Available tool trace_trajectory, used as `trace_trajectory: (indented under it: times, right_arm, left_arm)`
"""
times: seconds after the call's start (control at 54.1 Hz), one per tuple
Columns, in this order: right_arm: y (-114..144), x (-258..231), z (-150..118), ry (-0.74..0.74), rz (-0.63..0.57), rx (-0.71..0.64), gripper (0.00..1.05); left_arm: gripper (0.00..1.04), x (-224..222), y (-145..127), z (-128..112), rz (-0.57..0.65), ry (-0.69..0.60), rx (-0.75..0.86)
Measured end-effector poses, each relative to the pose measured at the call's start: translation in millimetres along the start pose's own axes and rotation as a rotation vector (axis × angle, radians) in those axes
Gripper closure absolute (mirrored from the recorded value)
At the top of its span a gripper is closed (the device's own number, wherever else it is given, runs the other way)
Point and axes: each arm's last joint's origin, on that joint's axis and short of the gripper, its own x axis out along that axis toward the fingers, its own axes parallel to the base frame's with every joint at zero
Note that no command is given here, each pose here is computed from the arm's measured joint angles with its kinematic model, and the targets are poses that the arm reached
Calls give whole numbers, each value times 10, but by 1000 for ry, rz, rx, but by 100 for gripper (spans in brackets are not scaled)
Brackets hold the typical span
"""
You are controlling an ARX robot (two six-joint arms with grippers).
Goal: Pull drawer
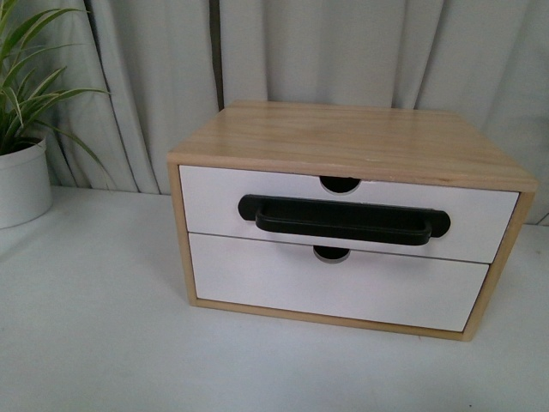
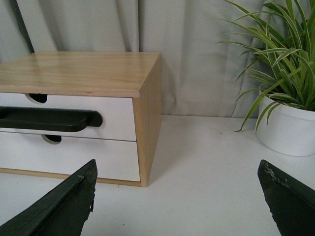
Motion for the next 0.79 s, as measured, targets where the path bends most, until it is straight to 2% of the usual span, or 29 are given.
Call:
trace_trajectory:
  times: [0.795]
  right_arm:
    - [0, 0, 0, 0, 0, 0, 9]
  left_arm:
    - [6, 0, 0, 0, 0, 0, 0]
